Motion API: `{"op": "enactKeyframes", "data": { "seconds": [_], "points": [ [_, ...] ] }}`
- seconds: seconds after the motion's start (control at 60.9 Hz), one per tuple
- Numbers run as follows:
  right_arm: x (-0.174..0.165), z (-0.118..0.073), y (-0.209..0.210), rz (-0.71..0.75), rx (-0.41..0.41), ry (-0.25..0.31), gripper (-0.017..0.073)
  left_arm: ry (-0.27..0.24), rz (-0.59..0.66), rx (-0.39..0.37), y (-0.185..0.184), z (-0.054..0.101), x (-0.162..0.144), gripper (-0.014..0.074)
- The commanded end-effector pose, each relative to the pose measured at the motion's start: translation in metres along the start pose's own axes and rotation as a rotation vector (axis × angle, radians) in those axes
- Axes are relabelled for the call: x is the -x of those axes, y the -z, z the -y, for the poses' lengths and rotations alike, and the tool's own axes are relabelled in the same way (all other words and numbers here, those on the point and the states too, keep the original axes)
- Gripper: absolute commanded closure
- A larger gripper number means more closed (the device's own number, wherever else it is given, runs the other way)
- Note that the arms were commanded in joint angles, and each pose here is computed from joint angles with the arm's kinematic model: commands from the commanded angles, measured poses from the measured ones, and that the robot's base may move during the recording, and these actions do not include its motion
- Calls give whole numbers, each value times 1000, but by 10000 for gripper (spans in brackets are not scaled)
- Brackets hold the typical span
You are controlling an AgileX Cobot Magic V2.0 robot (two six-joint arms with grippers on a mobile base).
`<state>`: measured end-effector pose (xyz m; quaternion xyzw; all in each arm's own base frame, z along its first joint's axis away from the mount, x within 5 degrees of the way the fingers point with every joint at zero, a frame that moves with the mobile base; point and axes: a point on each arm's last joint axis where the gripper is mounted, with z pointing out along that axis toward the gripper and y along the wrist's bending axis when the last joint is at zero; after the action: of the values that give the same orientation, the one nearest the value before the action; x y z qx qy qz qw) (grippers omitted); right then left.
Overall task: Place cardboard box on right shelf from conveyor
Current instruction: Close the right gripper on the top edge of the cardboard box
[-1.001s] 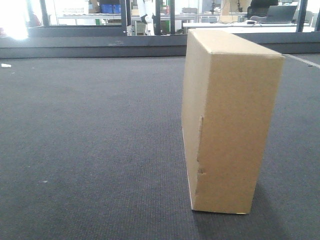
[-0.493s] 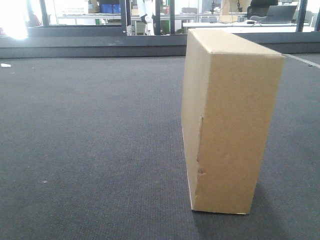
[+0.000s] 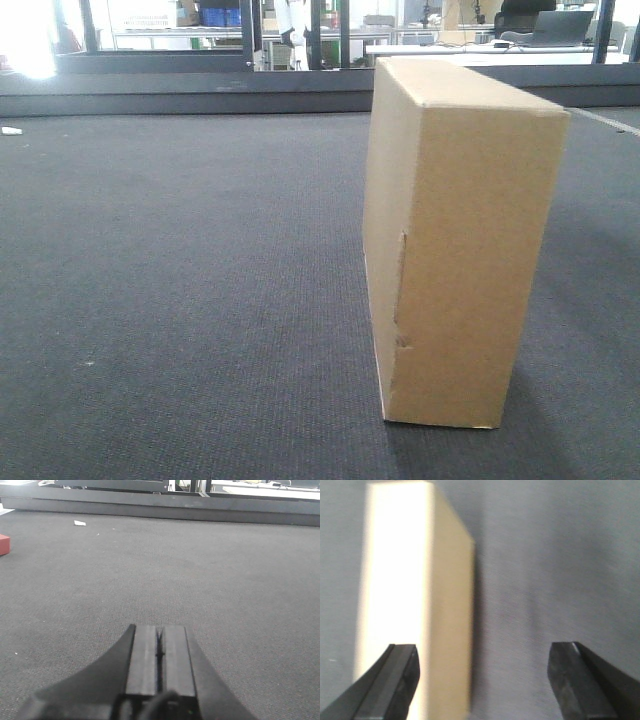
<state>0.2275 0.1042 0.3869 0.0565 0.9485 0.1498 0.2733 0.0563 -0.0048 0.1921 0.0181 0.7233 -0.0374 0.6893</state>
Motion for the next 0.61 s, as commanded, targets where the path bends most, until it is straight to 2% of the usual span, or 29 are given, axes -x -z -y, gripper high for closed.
{"op": "enactKeyframes", "data": {
  "seconds": [0.0,0.099,0.213,0.41,0.591],
  "points": [
    [14,-23,11,62,40,15,-64,8,83,1,0,0,6,710],
    [19,-42,0,23,29,38,-64,8,83,1,0,0,6,709],
    [19,-55,-16,-24,0,45,-64,8,83,1,0,0,6,709],
    [16,-65,-38,-58,-43,81,-64,8,83,1,0,0,6,710],
    [13,-70,-46,-68,-43,65,-64,8,83,1,0,0,6,710]
  ]
}}
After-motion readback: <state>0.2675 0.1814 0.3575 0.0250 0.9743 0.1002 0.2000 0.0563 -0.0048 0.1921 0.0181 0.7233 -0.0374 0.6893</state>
